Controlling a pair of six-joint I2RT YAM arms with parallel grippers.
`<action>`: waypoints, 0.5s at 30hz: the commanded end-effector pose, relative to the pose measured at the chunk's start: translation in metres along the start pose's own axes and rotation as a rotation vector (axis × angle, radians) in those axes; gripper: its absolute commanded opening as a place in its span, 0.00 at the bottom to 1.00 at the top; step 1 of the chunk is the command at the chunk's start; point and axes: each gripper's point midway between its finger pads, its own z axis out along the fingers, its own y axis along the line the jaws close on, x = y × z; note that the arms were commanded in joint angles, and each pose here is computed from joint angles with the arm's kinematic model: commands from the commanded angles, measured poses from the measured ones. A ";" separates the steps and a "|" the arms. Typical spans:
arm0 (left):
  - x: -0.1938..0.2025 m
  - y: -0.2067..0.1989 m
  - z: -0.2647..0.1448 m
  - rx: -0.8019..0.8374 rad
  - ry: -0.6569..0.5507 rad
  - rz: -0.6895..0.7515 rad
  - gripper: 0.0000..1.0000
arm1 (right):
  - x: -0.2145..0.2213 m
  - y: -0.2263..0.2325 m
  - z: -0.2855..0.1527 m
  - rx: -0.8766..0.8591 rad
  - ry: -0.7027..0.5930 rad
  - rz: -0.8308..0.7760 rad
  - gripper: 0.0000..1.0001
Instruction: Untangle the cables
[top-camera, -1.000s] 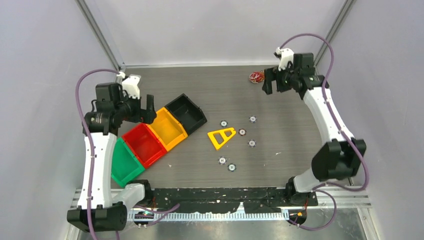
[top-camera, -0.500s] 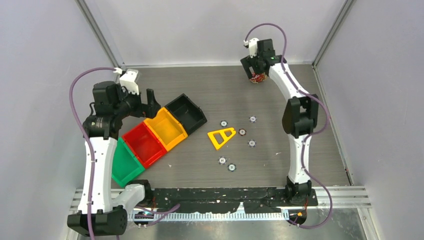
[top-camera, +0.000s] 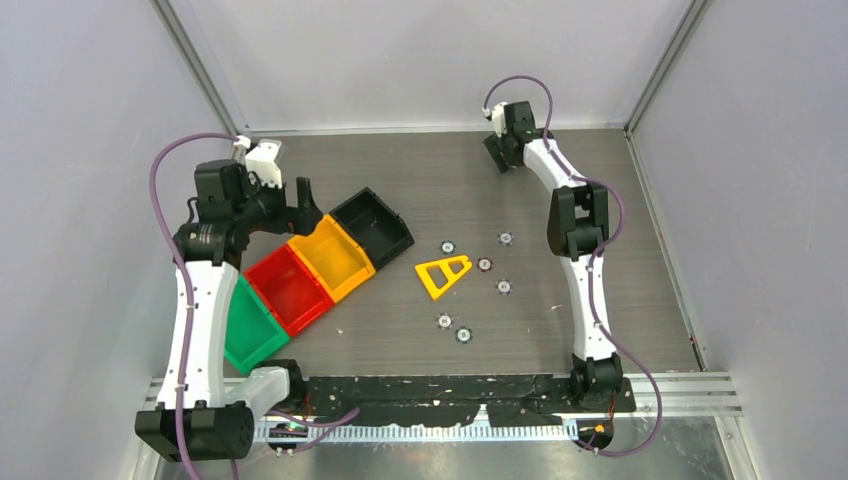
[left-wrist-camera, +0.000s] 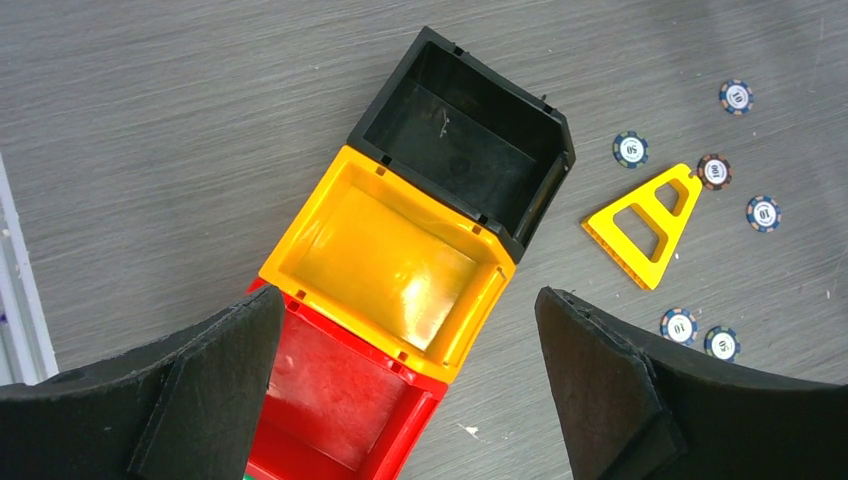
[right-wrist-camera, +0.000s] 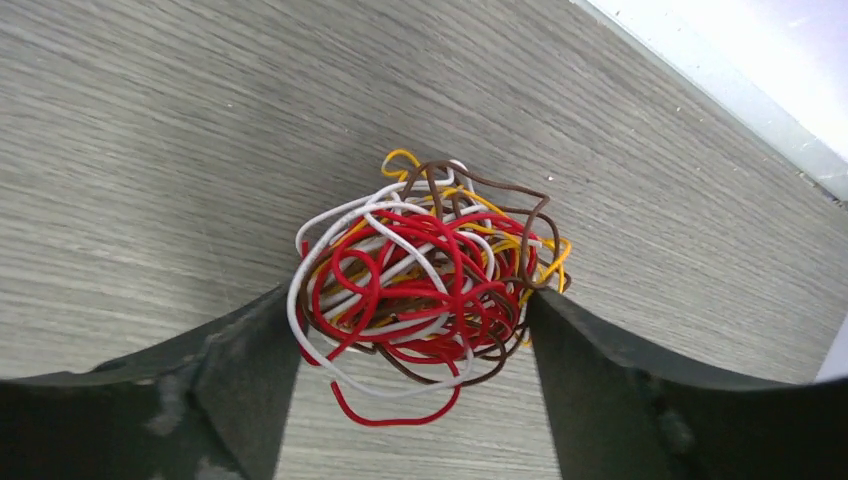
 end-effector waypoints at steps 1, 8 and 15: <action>-0.009 0.005 -0.001 -0.029 -0.028 0.017 0.99 | -0.028 -0.028 -0.007 0.052 -0.095 0.055 0.69; -0.016 0.003 -0.002 -0.018 -0.056 0.033 0.99 | -0.036 -0.005 -0.055 -0.141 -0.138 0.064 0.06; -0.031 -0.061 -0.005 0.347 -0.081 0.115 0.99 | -0.046 0.059 -0.238 -0.654 -0.308 0.056 0.05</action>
